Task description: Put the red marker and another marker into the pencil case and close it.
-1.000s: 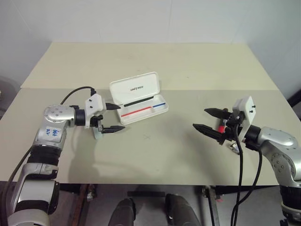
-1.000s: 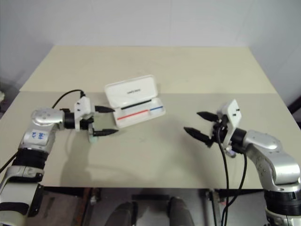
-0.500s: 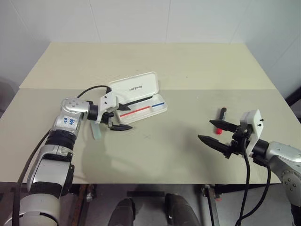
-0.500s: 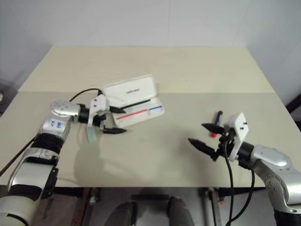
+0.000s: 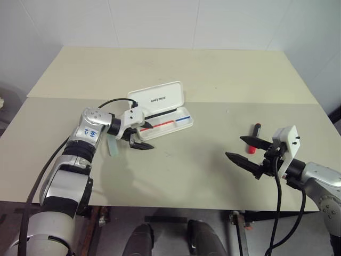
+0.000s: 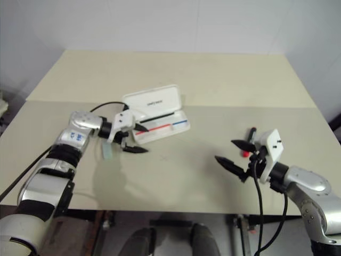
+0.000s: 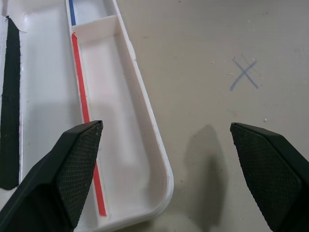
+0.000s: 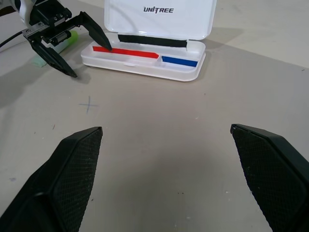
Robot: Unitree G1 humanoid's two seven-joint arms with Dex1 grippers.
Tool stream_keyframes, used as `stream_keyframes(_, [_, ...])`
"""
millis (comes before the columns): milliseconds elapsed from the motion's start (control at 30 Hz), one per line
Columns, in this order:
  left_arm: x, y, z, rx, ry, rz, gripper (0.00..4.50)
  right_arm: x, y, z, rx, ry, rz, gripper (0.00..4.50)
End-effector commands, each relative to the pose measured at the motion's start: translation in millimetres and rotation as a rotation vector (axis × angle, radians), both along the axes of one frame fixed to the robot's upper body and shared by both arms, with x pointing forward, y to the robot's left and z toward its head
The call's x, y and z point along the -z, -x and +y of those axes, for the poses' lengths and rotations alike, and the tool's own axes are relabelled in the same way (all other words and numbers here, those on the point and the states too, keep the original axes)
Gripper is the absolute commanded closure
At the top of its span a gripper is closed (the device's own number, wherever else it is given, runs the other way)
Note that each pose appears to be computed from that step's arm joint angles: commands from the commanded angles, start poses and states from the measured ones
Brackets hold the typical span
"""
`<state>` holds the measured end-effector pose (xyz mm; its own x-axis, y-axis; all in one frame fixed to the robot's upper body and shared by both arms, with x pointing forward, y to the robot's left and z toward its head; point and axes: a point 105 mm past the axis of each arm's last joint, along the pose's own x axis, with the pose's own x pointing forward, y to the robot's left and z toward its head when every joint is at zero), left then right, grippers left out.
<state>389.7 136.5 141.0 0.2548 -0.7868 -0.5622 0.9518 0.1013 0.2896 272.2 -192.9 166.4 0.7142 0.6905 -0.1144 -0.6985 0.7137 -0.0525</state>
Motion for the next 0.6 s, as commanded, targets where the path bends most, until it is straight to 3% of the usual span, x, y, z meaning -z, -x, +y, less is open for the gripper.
stream_keyframes(33, [7.2,-3.3,1.5,-0.023,-0.061,0.019,0.0,-12.4,-0.6,2.4,-0.004,0.001,-0.06,0.02])
stream_keyframes(167, [11.4,-6.3,0.2,-0.033,-0.109,0.013,0.88,-13.5,-2.1,2.9,-0.003,0.002,-0.064,0.0])
stream_keyframes(533, [4.4,-11.1,-0.5,-0.03,-0.116,-0.068,4.47,-16.7,-6.5,1.5,0.002,0.013,-0.074,0.0])
stream_keyframes(600, [1.5,-11.2,-1.2,-0.026,-0.104,-0.085,4.49,-17.7,-7.7,1.8,-0.002,0.016,-0.076,0.0])
